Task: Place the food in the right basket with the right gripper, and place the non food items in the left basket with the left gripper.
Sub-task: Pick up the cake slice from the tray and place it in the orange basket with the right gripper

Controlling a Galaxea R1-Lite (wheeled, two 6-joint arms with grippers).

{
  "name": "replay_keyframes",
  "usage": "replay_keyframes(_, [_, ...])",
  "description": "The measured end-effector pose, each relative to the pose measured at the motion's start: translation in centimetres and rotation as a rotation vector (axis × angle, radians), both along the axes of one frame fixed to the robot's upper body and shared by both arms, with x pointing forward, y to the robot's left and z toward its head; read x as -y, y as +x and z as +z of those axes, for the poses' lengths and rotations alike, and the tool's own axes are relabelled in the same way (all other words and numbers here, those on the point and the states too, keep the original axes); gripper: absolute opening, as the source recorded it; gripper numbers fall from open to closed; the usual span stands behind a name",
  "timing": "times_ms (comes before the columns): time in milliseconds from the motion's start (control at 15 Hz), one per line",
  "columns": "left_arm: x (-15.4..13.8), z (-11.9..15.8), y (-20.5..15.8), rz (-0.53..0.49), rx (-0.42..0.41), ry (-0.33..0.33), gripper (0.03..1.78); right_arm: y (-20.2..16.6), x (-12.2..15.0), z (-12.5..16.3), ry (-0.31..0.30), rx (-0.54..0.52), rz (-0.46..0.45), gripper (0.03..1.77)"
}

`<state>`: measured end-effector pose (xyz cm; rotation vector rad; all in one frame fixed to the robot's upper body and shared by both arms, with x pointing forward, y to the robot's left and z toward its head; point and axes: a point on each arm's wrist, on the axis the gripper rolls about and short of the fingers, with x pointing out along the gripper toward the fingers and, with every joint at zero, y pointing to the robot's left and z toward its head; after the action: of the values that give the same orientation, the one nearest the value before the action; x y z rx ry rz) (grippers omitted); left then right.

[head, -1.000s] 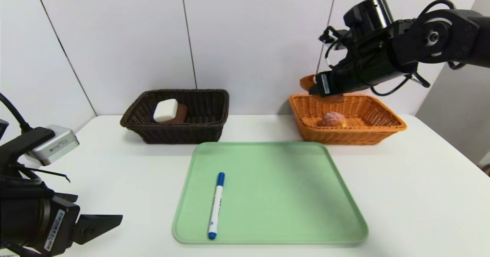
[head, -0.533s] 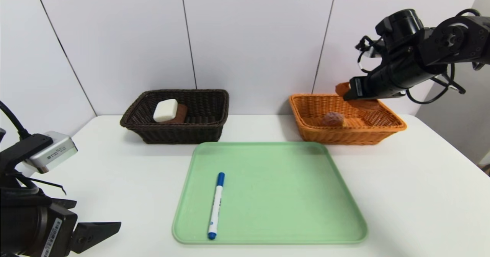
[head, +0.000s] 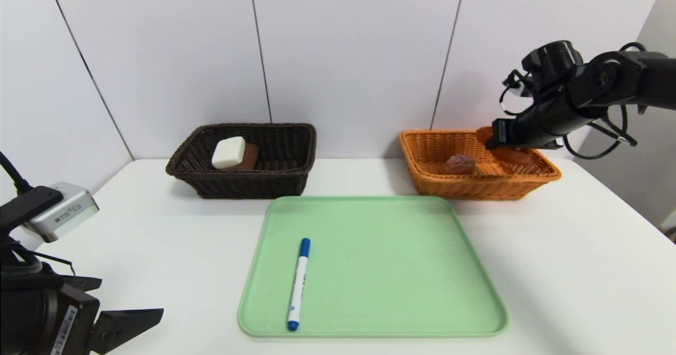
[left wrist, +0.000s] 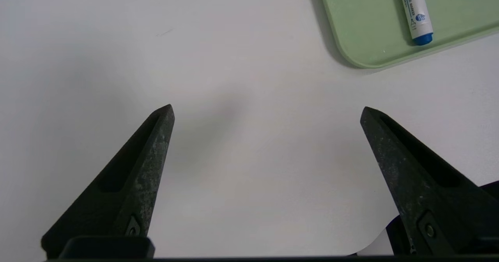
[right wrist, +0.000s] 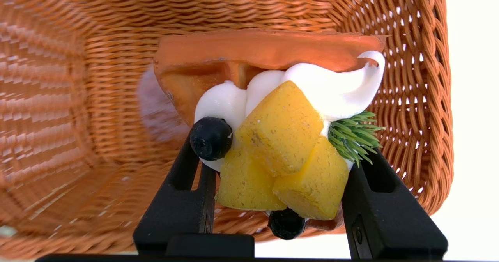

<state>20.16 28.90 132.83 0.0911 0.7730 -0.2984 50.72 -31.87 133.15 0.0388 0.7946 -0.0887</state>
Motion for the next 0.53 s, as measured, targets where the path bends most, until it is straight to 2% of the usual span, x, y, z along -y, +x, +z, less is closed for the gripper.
replay_keyframes(533, [0.7, 0.4, -0.2, -0.036, 0.008, -0.028, 1.69, 2.1, 0.5, -2.8, 0.013, -0.016, -0.027, 0.86])
